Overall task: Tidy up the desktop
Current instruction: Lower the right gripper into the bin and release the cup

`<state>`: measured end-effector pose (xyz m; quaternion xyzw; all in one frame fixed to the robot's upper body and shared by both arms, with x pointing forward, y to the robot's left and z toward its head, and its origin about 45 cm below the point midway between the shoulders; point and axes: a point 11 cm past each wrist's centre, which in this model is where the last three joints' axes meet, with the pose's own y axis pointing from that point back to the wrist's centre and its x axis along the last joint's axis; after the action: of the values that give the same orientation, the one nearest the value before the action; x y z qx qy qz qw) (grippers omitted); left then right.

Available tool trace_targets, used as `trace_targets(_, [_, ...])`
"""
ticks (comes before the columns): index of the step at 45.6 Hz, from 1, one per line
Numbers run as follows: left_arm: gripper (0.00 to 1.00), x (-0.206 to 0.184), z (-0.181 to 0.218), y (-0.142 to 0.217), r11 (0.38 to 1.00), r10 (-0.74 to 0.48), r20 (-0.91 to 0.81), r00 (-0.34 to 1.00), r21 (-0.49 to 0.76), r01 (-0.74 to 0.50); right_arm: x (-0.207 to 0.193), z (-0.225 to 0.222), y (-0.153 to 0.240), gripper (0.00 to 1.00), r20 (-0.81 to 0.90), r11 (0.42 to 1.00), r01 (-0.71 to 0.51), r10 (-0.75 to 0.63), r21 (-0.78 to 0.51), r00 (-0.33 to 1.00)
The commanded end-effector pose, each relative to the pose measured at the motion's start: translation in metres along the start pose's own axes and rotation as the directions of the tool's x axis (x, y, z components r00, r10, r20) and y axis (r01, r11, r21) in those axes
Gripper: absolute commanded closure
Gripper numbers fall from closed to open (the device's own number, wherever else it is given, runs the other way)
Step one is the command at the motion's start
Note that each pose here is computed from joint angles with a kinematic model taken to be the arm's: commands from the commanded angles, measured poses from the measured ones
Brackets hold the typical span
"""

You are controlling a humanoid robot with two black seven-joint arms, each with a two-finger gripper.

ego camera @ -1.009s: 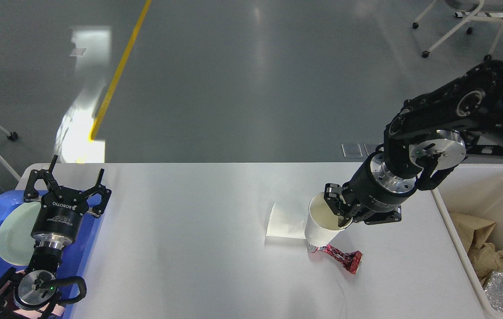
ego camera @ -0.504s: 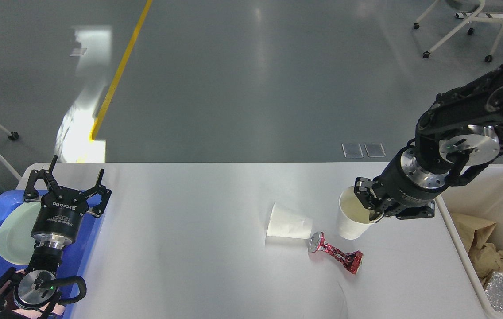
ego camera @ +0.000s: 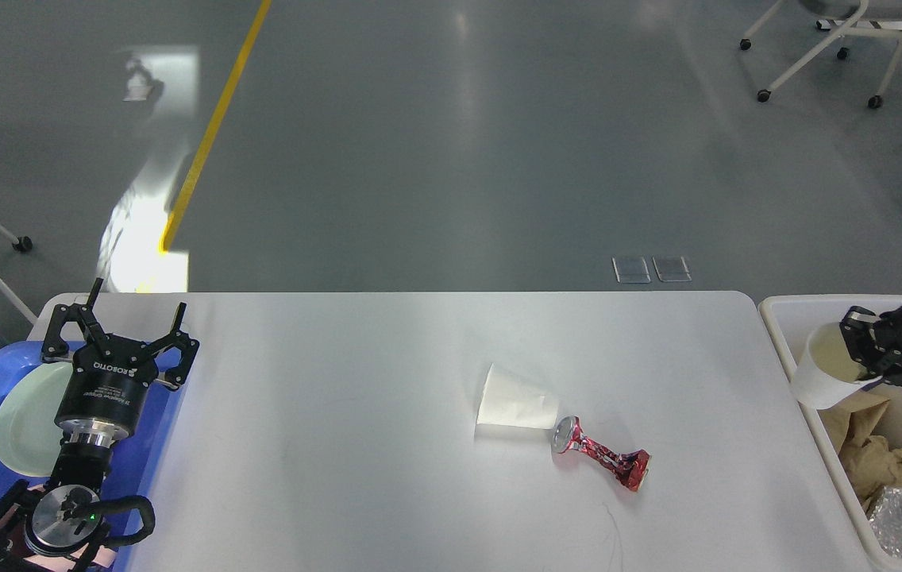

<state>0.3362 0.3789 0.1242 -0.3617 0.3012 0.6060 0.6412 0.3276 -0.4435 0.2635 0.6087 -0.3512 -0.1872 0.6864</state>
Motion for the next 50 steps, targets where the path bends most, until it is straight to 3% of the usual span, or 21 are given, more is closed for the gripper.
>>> trace_targets(1, [0.03, 0.000, 0.000, 0.000, 1.000, 0.000, 0.001, 1.000, 0.000, 0.000, 0.033, 0.052, -0.027, 1.00, 0.113, 0.997, -0.065, 0.070, -0.051, 0.991])
trace_targets(10, [0.03, 0.000, 0.000, 0.000, 1.000, 0.000, 0.001, 1.000, 0.000, 0.000, 0.051, 0.097, -0.079, 1.00, 0.220, 0.989, -0.124, 0.140, -0.084, 0.966])
trace_targets(22, [0.03, 0.000, 0.000, 0.000, 1.000, 0.001, 0.000, 1.000, 0.000, -0.001, 0.039, 0.137, -0.148, 1.00, 0.321, 0.954, -0.257, 0.294, -0.152, 0.900])
trace_targets(34, [0.03, 0.000, 0.000, 0.000, 1.000, 0.000, 0.001, 1.000, 0.000, 0.000, -0.016, 0.149, -0.214, 1.00, 0.249, 0.908, -0.342, 0.399, -0.242, 0.882])
trace_targets(50, [0.03, 0.000, 0.000, 0.000, 1.000, 0.000, -0.001, 1.000, 0.000, 0.000, -0.041, 0.152, -0.232, 1.00, 0.218, 0.884, -0.383, 0.443, -0.269, 0.870])
